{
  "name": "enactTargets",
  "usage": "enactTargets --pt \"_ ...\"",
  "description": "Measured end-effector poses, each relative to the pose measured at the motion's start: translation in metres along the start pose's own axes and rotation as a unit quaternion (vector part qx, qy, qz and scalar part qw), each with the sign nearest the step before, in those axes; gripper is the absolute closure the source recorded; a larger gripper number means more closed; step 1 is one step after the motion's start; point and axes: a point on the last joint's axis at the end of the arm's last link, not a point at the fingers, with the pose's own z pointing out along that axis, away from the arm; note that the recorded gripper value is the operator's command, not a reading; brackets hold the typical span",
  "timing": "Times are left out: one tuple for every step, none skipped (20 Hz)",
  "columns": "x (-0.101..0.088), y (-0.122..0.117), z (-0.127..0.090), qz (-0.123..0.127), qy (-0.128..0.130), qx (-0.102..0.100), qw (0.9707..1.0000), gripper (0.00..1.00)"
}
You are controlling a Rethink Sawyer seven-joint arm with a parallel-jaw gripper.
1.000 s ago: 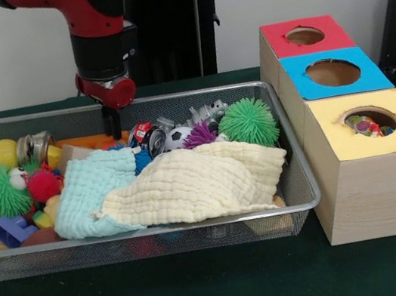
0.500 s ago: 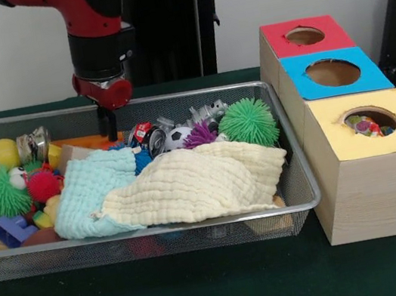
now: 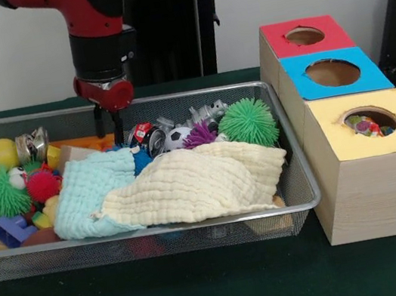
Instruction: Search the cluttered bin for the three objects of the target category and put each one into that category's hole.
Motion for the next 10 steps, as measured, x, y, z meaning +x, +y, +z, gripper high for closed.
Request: enactTargets --pt "0.0 0.0 0.0 -0.001 0.0 -0.001 1.0 0.0" --pt "0.0 -0.001 0.0 -0.004 0.0 -0.005 1.0 0.0" --pt "-0.001 -0.002 0.0 -0.005 0.0 -0.007 1.0 0.0" --pt "-0.001 -0.003 0.0 -0.008 -0.001 -0.012 0.9999 0.0" --pt "-0.001 -0.004 0.0 -0.011 -0.002 -0.016 0.9998 0.0" --pt "0.0 -0.008 0.0 -0.018 -0.008 -0.029 0.9994 0.0" --pt "0.001 -0.012 0.0 -0.025 -0.013 -0.043 0.9987 1.0" --pt "0.001 -0.014 0.0 -0.025 -0.014 -0.044 0.9986 1.0" --pt "0.001 -0.015 0.0 -0.026 -0.015 -0.045 0.9986 1.0" --pt "0.001 -0.016 0.0 -0.026 -0.015 -0.046 0.9985 1.0"
